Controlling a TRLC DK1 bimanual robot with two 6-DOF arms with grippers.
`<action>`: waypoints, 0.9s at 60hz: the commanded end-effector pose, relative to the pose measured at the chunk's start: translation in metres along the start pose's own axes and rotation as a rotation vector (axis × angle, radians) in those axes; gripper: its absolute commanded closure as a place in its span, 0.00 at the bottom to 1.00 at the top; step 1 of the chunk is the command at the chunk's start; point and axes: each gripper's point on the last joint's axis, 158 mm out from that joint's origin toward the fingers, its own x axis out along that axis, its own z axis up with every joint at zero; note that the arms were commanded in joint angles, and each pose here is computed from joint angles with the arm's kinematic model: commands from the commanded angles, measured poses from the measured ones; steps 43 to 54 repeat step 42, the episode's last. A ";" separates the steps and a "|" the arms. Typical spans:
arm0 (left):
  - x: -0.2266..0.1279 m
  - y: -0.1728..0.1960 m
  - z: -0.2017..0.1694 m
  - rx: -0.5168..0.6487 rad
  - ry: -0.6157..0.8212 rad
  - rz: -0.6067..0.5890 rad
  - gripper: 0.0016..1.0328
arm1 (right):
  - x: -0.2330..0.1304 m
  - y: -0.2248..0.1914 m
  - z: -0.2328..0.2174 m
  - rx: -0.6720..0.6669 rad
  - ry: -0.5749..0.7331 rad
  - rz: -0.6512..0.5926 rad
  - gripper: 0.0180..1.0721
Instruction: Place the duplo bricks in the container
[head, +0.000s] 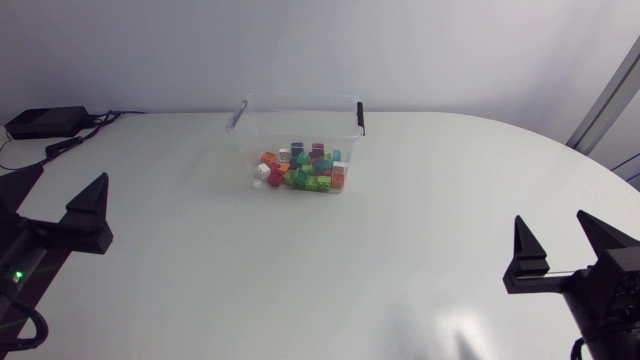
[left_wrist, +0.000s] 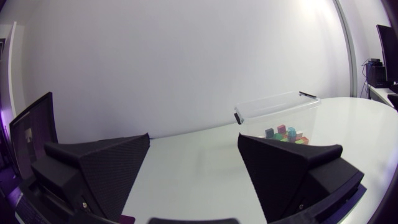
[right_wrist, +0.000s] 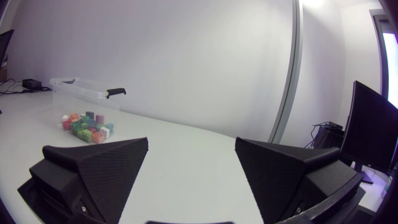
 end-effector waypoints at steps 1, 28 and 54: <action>-0.003 -0.004 -0.018 -0.056 0.016 -0.009 0.05 | 0.001 0.003 -0.013 0.047 0.027 0.012 0.04; -0.015 -0.022 -0.076 -0.233 0.016 -0.060 0.04 | 0.001 0.014 -0.016 0.204 0.044 0.090 0.04; -0.015 -0.022 -0.077 -0.234 0.016 -0.060 0.05 | 0.001 0.014 -0.016 0.205 0.044 0.091 0.04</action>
